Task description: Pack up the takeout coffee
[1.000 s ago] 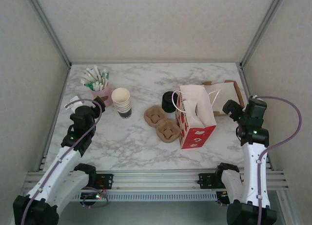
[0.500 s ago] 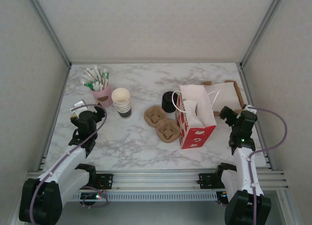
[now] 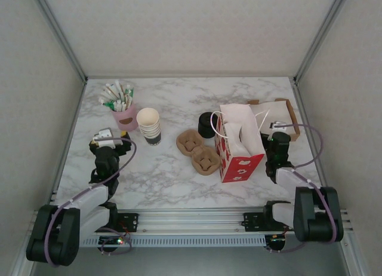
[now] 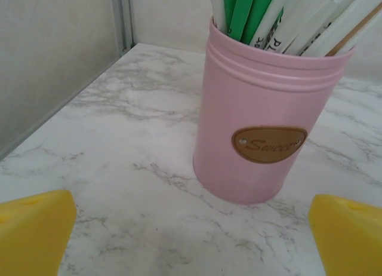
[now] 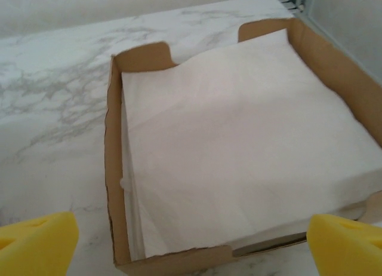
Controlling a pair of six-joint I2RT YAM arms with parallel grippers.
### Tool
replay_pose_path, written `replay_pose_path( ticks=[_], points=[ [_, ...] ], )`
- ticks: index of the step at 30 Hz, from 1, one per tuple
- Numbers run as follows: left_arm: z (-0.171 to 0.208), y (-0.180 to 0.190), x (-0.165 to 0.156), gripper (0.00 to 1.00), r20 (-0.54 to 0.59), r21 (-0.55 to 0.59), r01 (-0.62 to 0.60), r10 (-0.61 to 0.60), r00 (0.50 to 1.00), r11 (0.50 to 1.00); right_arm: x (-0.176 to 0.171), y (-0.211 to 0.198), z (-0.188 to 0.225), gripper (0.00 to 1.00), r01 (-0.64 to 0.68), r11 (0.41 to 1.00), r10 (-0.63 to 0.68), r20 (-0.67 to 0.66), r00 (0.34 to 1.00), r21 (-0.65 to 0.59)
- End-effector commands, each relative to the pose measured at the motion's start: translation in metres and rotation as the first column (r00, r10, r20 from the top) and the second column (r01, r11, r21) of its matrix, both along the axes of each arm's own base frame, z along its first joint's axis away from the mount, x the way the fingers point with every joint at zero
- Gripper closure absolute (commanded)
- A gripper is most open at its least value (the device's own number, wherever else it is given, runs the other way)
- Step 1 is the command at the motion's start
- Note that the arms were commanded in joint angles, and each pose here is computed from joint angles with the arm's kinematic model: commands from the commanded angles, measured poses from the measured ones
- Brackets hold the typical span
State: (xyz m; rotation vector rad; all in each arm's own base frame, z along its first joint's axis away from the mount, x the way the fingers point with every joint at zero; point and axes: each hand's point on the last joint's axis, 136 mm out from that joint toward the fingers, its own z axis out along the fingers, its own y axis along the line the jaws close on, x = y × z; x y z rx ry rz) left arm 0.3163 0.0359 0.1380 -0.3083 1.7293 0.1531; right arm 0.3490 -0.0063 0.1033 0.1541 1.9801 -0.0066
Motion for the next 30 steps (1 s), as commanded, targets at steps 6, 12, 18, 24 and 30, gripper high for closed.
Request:
replay_pose_path(
  ticks=[6,12,18,24,30],
  points=[
    [0.015,0.006,0.012,0.00,0.119,-0.046,0.013,-0.007,0.993,0.999,0.017,0.008,0.011,0.01,-0.046,0.998,0.051,0.132,0.990,-0.039],
    [0.021,0.005,0.023,0.00,0.162,-0.020,0.026,-0.023,0.987,0.999,0.023,0.021,0.001,0.01,-0.096,0.994,0.102,0.120,0.988,-0.057],
    [0.019,0.001,0.029,0.00,0.185,0.001,0.058,-0.057,0.981,0.998,0.022,0.025,-0.009,0.01,-0.110,0.991,0.118,0.125,0.985,-0.070],
    [0.003,-0.003,0.042,0.01,0.140,0.003,0.087,-0.087,0.986,0.996,0.028,0.019,-0.013,0.01,-0.079,0.995,0.085,0.100,0.991,-0.065],
    [-0.007,0.006,0.053,0.00,0.102,-0.031,0.056,-0.052,0.993,0.998,0.040,0.019,-0.018,0.01,-0.072,0.995,0.074,0.038,0.997,-0.065]
  ],
)
